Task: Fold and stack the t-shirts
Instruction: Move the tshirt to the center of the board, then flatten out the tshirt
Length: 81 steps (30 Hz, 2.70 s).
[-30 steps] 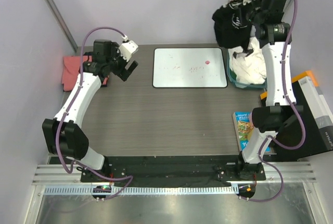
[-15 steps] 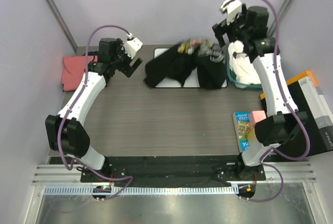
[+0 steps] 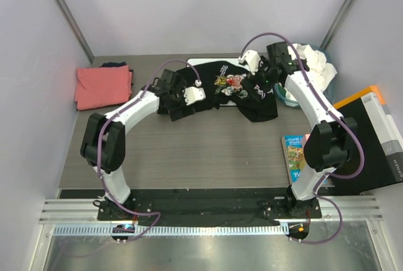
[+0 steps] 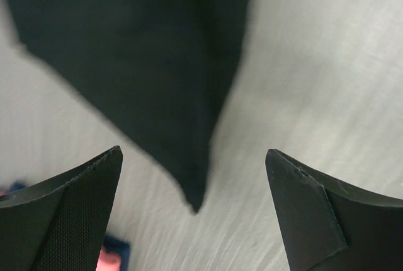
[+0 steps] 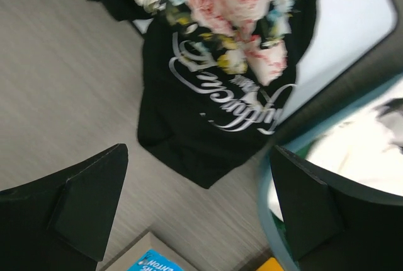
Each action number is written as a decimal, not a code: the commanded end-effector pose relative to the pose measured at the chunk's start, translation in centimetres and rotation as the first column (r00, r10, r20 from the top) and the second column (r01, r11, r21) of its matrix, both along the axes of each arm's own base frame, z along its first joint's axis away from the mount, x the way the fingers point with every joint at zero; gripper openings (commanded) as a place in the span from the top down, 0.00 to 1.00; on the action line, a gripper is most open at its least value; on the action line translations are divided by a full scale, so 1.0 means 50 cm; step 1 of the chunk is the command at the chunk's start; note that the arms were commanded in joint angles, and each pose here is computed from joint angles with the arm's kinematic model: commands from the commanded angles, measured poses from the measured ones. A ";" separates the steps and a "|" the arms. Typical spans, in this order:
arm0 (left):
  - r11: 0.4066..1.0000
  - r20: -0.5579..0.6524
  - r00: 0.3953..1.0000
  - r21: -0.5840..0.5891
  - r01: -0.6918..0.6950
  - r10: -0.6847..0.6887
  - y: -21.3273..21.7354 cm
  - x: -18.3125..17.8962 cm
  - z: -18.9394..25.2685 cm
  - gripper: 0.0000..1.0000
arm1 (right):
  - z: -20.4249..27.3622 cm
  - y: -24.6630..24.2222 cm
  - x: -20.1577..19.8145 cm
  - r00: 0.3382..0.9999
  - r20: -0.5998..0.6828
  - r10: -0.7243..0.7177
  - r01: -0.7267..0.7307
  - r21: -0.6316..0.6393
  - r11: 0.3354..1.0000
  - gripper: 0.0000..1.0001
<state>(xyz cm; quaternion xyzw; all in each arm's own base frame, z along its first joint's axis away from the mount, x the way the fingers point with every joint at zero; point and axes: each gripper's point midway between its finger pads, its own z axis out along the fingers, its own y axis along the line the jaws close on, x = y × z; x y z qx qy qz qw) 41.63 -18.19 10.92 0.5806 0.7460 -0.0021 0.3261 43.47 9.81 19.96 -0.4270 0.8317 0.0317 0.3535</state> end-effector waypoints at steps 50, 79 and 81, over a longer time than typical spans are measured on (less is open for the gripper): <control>0.986 -0.052 0.999 0.163 0.017 -0.009 0.125 0.026 -0.122 1.00 | 0.004 0.057 -0.026 0.998 0.024 0.058 -0.059 0.031 0.998 0.02; 0.965 0.480 0.844 -0.024 -0.262 0.241 0.120 0.164 0.374 1.00 | -0.310 0.059 -0.056 0.981 -0.135 0.136 -0.161 -0.190 0.968 0.34; 0.964 0.481 0.843 -0.022 -0.264 0.242 0.122 0.162 0.374 1.00 | -0.319 0.057 -0.039 0.988 -0.113 0.103 -0.124 -0.193 0.973 0.36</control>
